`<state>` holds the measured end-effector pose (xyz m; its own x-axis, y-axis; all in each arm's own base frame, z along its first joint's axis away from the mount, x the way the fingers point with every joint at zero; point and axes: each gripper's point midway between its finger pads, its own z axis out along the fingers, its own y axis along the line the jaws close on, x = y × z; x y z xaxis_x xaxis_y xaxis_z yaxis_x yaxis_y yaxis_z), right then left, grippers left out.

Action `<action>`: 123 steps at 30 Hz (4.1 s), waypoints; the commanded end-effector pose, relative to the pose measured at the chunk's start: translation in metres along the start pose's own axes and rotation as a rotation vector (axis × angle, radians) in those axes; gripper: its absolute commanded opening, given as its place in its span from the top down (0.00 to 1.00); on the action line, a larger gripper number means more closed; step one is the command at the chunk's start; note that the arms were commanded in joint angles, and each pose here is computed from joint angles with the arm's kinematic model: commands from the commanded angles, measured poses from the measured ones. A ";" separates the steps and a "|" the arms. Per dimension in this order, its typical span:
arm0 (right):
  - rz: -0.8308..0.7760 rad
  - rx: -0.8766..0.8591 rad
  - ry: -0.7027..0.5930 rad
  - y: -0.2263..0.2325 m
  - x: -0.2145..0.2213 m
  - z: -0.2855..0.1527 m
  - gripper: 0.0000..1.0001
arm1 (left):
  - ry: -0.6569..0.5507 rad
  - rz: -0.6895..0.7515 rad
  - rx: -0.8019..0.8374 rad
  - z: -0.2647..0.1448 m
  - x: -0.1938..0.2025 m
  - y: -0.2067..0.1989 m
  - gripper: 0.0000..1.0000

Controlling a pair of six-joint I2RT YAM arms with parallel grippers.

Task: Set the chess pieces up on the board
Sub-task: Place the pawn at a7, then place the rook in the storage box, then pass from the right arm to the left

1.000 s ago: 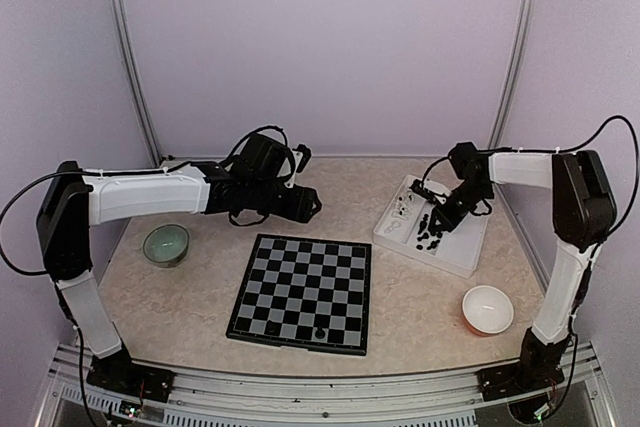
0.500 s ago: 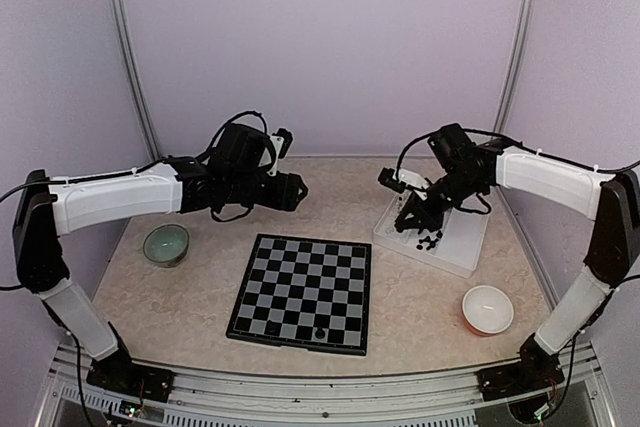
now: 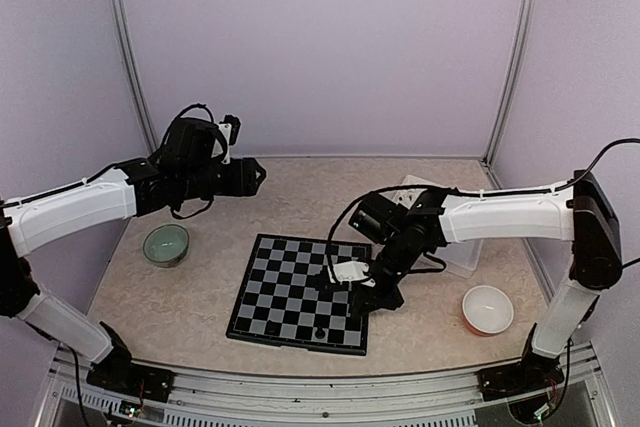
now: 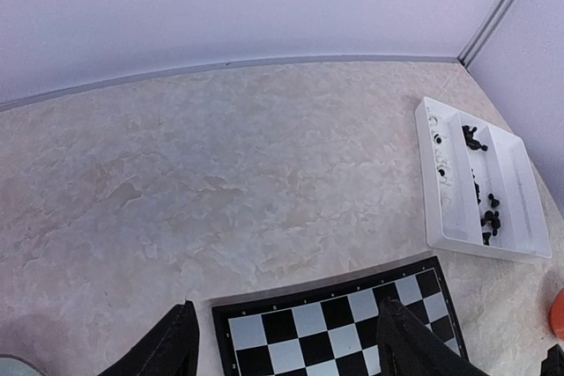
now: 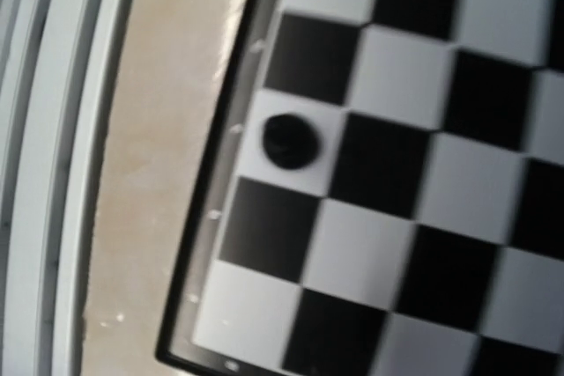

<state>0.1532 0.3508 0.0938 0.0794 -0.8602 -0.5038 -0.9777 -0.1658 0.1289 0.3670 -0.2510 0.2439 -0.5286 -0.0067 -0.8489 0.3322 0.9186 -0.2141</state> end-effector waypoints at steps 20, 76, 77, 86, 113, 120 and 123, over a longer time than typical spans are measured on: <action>-0.008 -0.023 0.080 -0.008 0.015 0.046 0.92 | -0.009 -0.062 -0.027 -0.004 0.003 0.028 0.31; 0.301 0.470 0.310 -0.205 0.204 -0.114 0.75 | 0.086 0.064 0.144 0.027 0.036 -0.026 0.31; 0.297 0.475 0.321 -0.207 0.207 -0.113 0.74 | 0.086 0.063 0.144 0.027 0.036 -0.025 0.31; 0.301 0.449 0.365 -0.220 0.225 -0.097 0.72 | 0.089 0.056 0.148 0.031 0.036 -0.024 0.31; 0.308 0.535 -0.049 -0.192 0.117 -0.188 0.87 | 0.078 -0.001 0.312 0.039 0.024 -0.084 0.32; 0.206 0.348 -0.394 -0.143 0.020 -0.193 0.88 | -0.082 0.001 0.640 0.000 -0.007 -0.169 0.41; 0.139 0.312 -0.406 -0.127 -0.006 -0.186 0.88 | -0.086 -0.029 0.662 0.001 -0.014 -0.183 0.43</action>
<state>0.3508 0.2465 0.2149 -0.1221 -0.6824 -0.7207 -0.9612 0.2623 -0.0855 0.3201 -0.3931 0.2479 -0.5336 0.0131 -0.8457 0.6858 0.5918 -0.4235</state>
